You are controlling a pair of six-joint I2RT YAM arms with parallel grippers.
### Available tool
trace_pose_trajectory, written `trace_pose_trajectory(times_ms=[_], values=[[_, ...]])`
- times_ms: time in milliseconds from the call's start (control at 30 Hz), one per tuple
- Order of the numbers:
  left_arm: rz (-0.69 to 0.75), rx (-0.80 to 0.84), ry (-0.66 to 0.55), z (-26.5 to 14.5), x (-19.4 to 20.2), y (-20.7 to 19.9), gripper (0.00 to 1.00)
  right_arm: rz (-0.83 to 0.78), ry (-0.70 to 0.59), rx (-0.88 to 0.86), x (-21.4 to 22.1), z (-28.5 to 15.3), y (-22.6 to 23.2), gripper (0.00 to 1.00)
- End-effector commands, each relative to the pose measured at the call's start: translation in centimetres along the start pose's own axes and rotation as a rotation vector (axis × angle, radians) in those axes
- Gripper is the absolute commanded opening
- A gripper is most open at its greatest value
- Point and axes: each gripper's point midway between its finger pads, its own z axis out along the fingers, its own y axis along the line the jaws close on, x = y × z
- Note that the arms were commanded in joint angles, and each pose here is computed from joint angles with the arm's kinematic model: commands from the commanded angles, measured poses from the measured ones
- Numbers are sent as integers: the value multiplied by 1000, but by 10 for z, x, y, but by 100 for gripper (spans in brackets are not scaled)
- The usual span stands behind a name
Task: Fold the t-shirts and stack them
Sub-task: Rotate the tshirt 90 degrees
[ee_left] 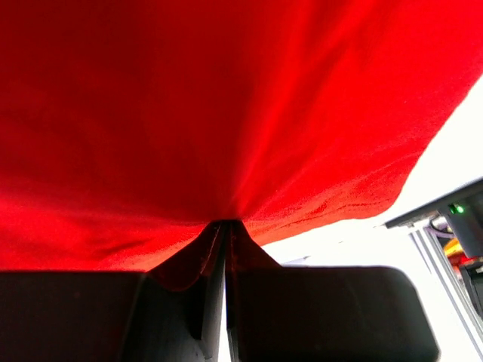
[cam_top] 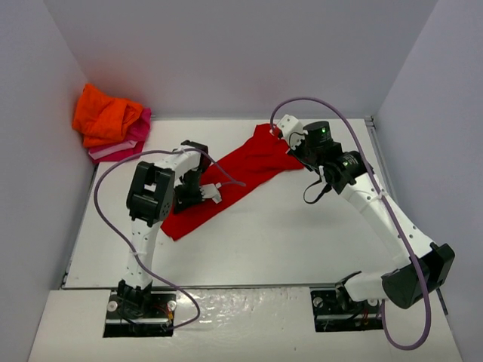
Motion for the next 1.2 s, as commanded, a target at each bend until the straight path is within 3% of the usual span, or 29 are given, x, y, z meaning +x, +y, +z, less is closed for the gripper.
trace_pose_trajectory(times_ms=[0, 367, 633, 800, 967, 1067, 1167], values=[[78, 183, 105, 23, -2, -50, 0, 48, -125, 74, -31, -26, -27, 0], [330, 239, 111, 12, -75, -143, 0, 29, -104, 27, -23, -19, -14, 0], [528, 163, -3, -18, -162, -199, 0, 13, -75, -7, -15, -9, -4, 0], [525, 58, -161, -65, -184, -190, 0, 7, -77, 29, -16, -16, -13, 0], [520, -85, -348, -131, -177, -178, 0, 26, -136, 74, -29, -36, -31, 0], [450, -221, -497, -166, -180, -141, 0, 46, -179, 108, -37, -51, -43, 0], [334, -271, -567, -180, -172, -93, 0, 75, -190, 176, -37, -64, -63, 0]])
